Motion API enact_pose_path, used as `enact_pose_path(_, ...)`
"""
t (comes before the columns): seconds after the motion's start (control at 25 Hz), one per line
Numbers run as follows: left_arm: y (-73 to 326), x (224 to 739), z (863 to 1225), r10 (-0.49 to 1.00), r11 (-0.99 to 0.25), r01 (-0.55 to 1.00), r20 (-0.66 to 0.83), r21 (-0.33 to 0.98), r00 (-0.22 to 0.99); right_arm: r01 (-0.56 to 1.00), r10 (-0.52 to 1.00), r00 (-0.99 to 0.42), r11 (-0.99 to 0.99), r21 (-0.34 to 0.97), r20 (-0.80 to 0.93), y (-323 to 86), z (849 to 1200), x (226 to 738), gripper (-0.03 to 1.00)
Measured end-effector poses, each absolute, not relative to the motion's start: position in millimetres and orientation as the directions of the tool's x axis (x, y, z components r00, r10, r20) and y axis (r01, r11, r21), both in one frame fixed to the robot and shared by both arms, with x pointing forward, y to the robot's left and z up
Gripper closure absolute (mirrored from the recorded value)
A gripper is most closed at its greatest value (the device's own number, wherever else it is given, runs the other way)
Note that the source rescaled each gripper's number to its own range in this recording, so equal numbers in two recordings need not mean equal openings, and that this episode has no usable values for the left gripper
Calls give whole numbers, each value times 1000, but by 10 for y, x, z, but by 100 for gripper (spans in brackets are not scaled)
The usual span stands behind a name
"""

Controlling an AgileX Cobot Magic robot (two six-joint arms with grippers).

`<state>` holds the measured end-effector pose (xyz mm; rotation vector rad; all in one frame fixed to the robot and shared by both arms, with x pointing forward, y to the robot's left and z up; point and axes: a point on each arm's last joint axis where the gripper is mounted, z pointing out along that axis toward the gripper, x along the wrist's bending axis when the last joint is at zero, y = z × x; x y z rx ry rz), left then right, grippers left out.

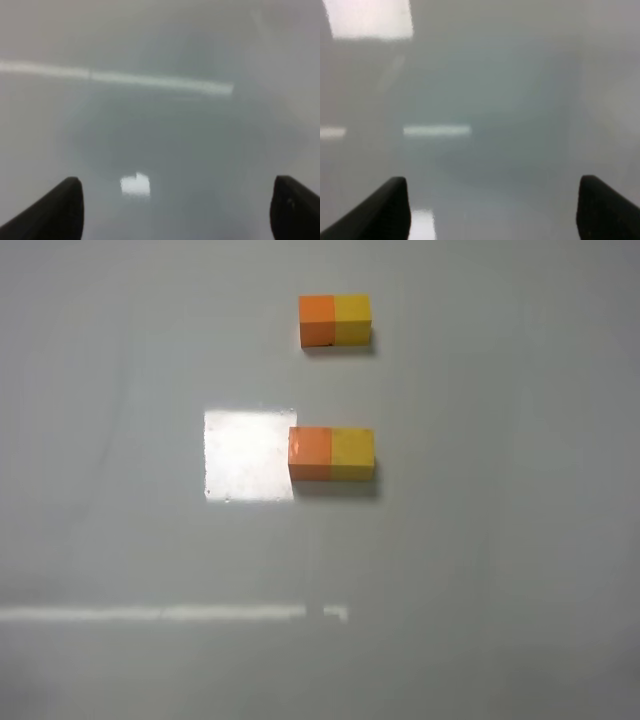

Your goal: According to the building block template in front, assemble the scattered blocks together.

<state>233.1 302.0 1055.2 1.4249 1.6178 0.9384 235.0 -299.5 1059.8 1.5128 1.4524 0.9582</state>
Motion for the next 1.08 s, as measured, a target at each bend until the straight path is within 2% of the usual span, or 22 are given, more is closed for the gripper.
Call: enact_pose_path(1.08, 3020, 2331, 10552, 994, 104, 427, -78, 898, -78, 382, 999, 49, -8, 924, -12, -2995, 10598, 2350, 41)
